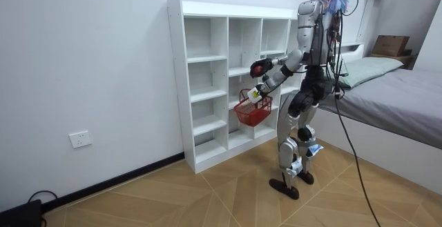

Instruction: Collect fruits from the closet

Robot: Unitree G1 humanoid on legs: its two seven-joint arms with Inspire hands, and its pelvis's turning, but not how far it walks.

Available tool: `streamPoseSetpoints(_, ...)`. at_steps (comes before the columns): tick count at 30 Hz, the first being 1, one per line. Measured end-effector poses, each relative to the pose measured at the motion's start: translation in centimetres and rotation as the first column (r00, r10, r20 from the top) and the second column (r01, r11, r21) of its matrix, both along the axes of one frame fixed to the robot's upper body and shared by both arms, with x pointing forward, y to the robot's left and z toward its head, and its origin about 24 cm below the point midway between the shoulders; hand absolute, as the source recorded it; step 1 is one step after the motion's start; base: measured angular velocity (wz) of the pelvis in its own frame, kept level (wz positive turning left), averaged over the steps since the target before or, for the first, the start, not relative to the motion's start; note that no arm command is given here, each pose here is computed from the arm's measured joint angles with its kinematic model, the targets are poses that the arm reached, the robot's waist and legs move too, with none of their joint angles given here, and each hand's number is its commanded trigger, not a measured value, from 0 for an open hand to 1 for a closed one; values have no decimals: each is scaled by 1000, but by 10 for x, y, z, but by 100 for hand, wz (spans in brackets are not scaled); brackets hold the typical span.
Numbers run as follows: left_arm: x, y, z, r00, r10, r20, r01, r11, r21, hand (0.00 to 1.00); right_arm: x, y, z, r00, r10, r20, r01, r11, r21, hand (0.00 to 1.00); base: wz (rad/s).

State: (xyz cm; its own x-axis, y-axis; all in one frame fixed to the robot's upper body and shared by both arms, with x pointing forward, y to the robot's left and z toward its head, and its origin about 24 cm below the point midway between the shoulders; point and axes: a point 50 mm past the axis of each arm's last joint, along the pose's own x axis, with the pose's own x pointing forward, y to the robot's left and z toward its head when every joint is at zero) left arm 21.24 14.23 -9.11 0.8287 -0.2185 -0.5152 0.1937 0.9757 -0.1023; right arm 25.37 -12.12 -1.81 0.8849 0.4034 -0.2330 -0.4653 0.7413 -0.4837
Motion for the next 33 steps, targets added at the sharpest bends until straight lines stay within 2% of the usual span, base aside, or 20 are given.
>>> streamPoseSetpoints(5,0,-7,1,1000,-31,4,31,999,-31,100,-3,1,-3,999,34,-12,-34,999,-32,100,0)
streamPoseSetpoints(10,3,-15,13,996,-47,71,53,995,-89,100,-4,5,-4,997,77,-3,-77,992,-99,100,0)
streamPoseSetpoints(22,3,-14,16,993,-80,85,88,992,-89,100,-7,6,-7,997,78,-22,-79,994,-78,100,0)
streamPoseSetpoints(33,4,-13,17,995,-56,80,66,989,-132,100,-7,7,-6,997,73,-19,-75,995,-67,100,0)
